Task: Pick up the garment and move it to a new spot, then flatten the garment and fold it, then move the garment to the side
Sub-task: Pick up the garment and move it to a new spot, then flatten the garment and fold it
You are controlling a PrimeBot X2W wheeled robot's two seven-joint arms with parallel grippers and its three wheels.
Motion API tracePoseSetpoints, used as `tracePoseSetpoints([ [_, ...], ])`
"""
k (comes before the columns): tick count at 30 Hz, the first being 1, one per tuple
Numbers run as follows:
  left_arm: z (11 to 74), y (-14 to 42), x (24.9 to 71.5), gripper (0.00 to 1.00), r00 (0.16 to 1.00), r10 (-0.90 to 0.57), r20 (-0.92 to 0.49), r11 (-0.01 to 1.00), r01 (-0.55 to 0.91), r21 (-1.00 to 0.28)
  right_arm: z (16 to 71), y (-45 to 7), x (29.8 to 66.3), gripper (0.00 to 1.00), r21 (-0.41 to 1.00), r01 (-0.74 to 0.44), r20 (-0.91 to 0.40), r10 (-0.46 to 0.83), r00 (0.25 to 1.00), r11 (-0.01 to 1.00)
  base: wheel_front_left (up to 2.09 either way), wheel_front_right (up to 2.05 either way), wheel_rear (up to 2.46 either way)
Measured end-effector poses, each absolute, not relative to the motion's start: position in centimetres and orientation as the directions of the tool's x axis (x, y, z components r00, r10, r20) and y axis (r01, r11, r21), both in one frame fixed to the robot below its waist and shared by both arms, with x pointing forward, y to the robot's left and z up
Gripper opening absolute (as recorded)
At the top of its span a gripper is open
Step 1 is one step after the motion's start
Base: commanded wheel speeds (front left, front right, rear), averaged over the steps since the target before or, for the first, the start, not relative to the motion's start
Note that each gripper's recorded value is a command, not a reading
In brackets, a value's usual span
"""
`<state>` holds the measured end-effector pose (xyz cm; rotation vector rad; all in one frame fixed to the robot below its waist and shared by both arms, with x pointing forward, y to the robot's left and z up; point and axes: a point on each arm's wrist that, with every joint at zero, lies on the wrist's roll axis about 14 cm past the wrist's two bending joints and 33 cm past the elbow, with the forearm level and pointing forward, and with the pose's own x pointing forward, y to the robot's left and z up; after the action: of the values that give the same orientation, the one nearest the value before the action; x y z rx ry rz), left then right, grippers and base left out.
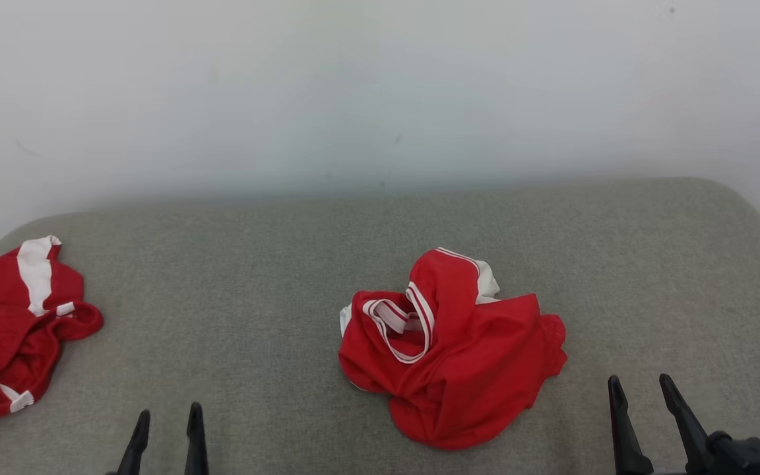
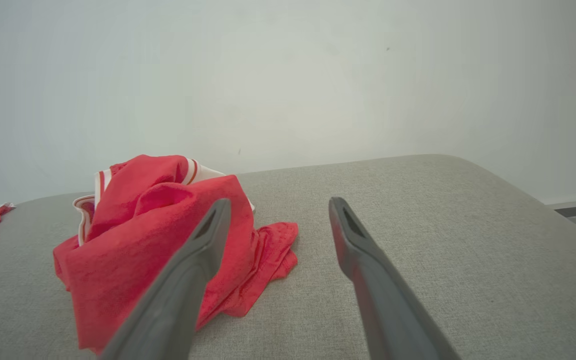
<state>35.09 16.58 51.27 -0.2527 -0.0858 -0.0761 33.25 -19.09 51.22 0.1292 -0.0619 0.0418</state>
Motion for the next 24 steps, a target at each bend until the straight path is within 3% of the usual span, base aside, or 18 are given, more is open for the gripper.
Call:
tracePoseSetpoints([
  [8,49.0,18.9,32.3,1.0,0.998,-0.047,0.035,0.99,0.051,-0.132,49.4,-18.6,32.3,1.0,0.11,-0.077,0.029,0.074,0.997,0.991,0.0,0.0,0.0],
  [24,48.6,19.4,31.9,1.0,0.999,-0.04,0.028,0.991,0.043,-0.128,48.9,-18.7,31.9,1.0,0.114,-0.073,0.024,0.071,0.997,0.991,0.0,0.0,0.0],
])
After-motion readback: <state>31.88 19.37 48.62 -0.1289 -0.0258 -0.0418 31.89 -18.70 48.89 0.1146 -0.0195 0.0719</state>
